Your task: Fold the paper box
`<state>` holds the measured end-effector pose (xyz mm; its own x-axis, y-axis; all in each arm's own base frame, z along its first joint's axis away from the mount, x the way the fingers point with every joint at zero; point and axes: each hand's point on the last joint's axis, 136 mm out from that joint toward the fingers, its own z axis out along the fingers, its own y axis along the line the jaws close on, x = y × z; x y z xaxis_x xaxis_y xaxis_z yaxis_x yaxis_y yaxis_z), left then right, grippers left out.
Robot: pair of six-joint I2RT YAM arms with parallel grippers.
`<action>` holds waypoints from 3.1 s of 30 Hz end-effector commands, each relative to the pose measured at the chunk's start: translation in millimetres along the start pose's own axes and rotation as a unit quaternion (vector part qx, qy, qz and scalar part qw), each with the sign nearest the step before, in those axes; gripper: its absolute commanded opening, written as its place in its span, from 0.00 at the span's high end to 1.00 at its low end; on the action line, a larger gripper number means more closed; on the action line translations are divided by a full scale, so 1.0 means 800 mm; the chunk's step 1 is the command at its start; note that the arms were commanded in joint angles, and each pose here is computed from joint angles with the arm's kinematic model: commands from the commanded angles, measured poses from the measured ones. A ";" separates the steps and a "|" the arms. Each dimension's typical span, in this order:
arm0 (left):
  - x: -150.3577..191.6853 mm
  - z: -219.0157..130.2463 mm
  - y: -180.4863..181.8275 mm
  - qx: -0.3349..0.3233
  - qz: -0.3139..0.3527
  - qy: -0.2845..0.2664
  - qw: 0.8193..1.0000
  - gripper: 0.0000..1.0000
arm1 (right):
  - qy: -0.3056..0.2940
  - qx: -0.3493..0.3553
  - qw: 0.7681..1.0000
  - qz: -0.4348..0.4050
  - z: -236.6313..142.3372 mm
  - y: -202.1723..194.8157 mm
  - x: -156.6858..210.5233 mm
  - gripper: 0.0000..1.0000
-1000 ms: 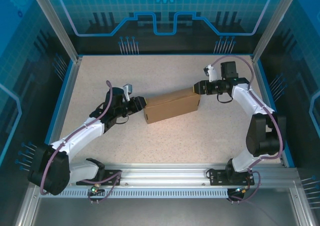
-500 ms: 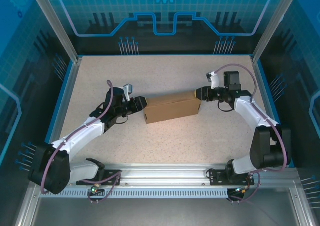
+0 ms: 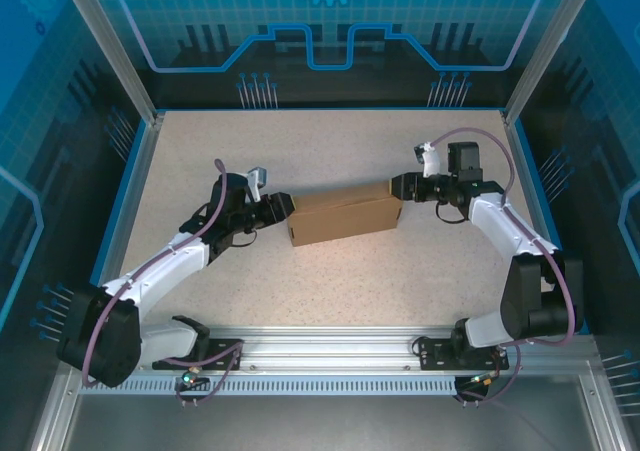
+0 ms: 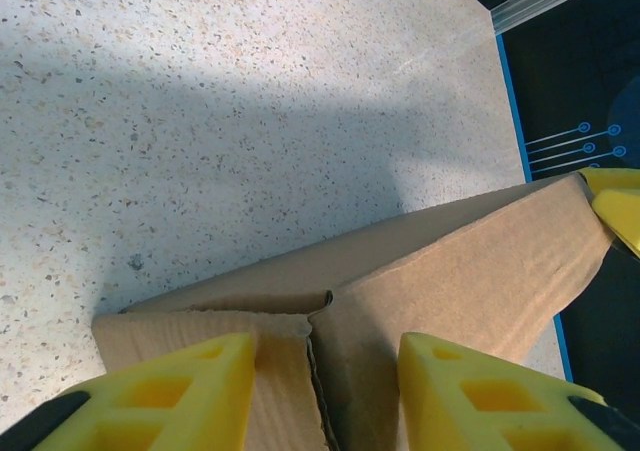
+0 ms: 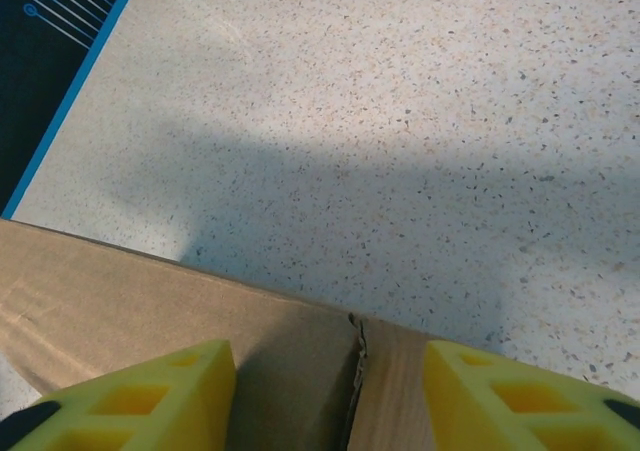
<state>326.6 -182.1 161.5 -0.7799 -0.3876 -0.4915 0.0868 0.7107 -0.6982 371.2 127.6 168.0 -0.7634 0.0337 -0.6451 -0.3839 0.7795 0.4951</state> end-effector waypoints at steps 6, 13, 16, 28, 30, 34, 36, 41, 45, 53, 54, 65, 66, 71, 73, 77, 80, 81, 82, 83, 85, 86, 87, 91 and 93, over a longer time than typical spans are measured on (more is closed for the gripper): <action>0.048 0.007 0.040 -0.049 -0.009 0.071 0.996 0.58 | 0.010 -0.013 1.000 0.021 -0.028 0.015 -0.002 0.43; 0.047 0.009 0.040 -0.051 -0.009 0.069 0.996 0.58 | 0.043 -0.024 0.998 0.046 -0.014 0.002 0.038 0.47; 0.046 0.009 0.040 -0.051 -0.008 0.069 0.996 0.58 | 0.054 -0.023 0.997 0.056 -0.009 -0.003 0.050 0.52; 0.066 0.010 0.058 -0.060 -0.026 0.078 0.995 0.55 | 0.070 -0.024 0.991 0.114 0.013 -0.022 0.116 0.72; 0.062 0.009 0.051 -0.051 -0.025 0.074 0.996 0.54 | 0.066 -0.028 0.991 0.112 0.013 -0.019 0.110 0.71; 0.048 0.004 0.032 -0.034 -0.018 0.062 0.997 0.54 | 0.050 -0.038 0.994 0.094 0.006 -0.003 0.080 0.62; 0.045 0.003 0.026 -0.030 -0.016 0.063 0.997 0.54 | 0.040 -0.046 0.994 0.086 0.000 0.005 0.065 0.57; 0.046 0.005 0.013 -0.008 -0.026 0.067 0.997 0.57 | 0.036 -0.090 0.992 0.077 -0.003 0.032 0.047 0.48; 0.042 0.007 0.001 0.011 -0.034 0.066 0.997 0.59 | 0.034 -0.118 0.990 0.076 -0.002 0.046 0.042 0.45; 0.012 0.014 -0.022 0.035 -0.038 0.037 0.998 0.63 | -0.002 -0.146 0.988 0.058 -0.005 0.069 -0.001 0.45; 0.006 0.016 -0.024 0.034 -0.036 0.031 0.998 0.63 | -0.007 -0.148 0.987 0.057 -0.004 0.070 -0.006 0.45; -0.083 0.037 -0.051 0.029 0.007 -0.017 0.999 0.63 | -0.053 -0.148 0.987 0.036 0.015 0.072 -0.067 0.48; -0.089 0.040 -0.052 0.027 0.011 -0.019 0.999 0.63 | -0.056 -0.148 0.987 0.032 0.017 0.070 -0.073 0.48; -0.125 0.048 -0.057 0.022 0.040 -0.039 0.998 0.62 | -0.065 -0.143 0.987 0.016 0.029 0.064 -0.096 0.48; -0.129 0.052 -0.057 0.019 0.048 -0.039 0.998 0.62 | -0.063 -0.144 0.988 0.011 0.033 0.062 -0.098 0.48; -0.123 0.061 -0.053 0.021 0.055 -0.029 0.998 0.60 | -0.053 -0.137 0.989 0.001 0.040 0.055 -0.089 0.48; -0.117 0.064 -0.046 0.019 0.063 -0.023 0.998 0.59 | -0.048 -0.138 0.989 -0.009 0.042 0.055 -0.081 0.47; -0.115 0.064 -0.045 0.018 0.066 -0.022 0.997 0.59 | -0.046 -0.141 0.989 -0.013 0.042 0.056 -0.079 0.47; -0.113 0.064 -0.043 0.017 0.070 -0.021 0.997 0.59 | -0.043 -0.142 0.989 -0.015 0.043 0.056 -0.075 0.47; -0.112 0.063 -0.042 0.016 0.071 -0.021 0.997 0.59 | -0.040 -0.142 0.989 -0.018 0.043 0.057 -0.072 0.47; -0.107 0.062 -0.040 0.015 0.072 -0.019 0.997 0.58 | -0.036 -0.141 0.989 -0.021 0.044 0.057 -0.065 0.46; -0.104 0.061 -0.039 0.017 0.073 -0.018 0.997 0.58 | -0.033 -0.141 0.989 -0.021 0.044 0.058 -0.060 0.46; -0.101 0.060 -0.038 0.017 0.073 -0.018 0.997 0.58 | -0.032 -0.139 0.990 -0.021 0.044 0.057 -0.057 0.46; -0.084 0.057 -0.031 0.018 0.079 -0.016 0.997 0.58 | -0.026 -0.137 0.990 -0.023 0.044 0.059 -0.037 0.45; -0.074 0.056 -0.026 0.017 0.079 -0.011 0.997 0.58 | -0.022 -0.137 0.990 -0.022 0.044 0.061 -0.026 0.45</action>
<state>417.9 -167.7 170.8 -0.7230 -0.3617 -0.5886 0.0855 0.7986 -0.5957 420.6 144.9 168.5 -0.7303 0.1193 -0.6727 -0.4122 0.7083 0.5731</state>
